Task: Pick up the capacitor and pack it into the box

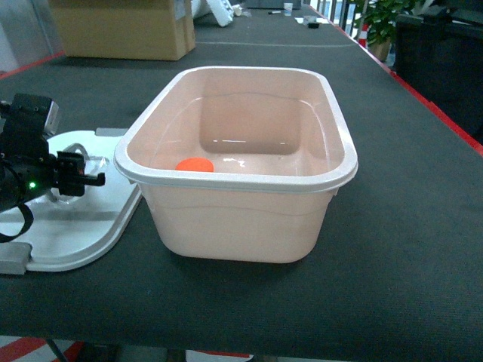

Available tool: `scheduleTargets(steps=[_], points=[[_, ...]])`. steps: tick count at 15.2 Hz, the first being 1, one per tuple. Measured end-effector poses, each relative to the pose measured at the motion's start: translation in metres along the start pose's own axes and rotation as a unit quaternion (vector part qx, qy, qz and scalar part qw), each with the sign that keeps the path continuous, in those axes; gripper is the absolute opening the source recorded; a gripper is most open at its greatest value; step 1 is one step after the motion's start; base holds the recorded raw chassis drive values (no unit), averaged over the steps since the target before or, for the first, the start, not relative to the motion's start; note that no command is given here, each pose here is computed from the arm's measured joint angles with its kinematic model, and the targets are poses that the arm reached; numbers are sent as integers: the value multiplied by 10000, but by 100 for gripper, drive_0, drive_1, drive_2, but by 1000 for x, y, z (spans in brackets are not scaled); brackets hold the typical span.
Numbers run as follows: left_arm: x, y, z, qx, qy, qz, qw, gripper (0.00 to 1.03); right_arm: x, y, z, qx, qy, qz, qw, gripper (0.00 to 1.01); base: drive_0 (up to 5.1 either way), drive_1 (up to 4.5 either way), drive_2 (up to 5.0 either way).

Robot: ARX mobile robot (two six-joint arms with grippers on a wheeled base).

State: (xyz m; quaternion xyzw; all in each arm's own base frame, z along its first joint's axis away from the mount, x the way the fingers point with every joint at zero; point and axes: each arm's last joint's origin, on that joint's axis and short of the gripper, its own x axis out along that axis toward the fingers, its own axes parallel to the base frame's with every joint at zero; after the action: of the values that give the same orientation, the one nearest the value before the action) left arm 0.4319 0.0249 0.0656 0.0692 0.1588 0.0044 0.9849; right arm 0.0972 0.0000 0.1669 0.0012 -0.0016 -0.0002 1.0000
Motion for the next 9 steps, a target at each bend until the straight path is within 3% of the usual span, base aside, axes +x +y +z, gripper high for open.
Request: scheduleTargets(steps=[3,8,9], points=[[0,-2,0,0,41,12,10000,2,0,0,0,0,0,0,10000,98,0,0,0],[-1,0,2,-192,77,98,9997,2,0,0,0,0,0,0,10000,98,0,0,0],[-34,30,69,-555,-398,795,9945,2,0,0,0,0,0,0,10000,98,0,0,0]])
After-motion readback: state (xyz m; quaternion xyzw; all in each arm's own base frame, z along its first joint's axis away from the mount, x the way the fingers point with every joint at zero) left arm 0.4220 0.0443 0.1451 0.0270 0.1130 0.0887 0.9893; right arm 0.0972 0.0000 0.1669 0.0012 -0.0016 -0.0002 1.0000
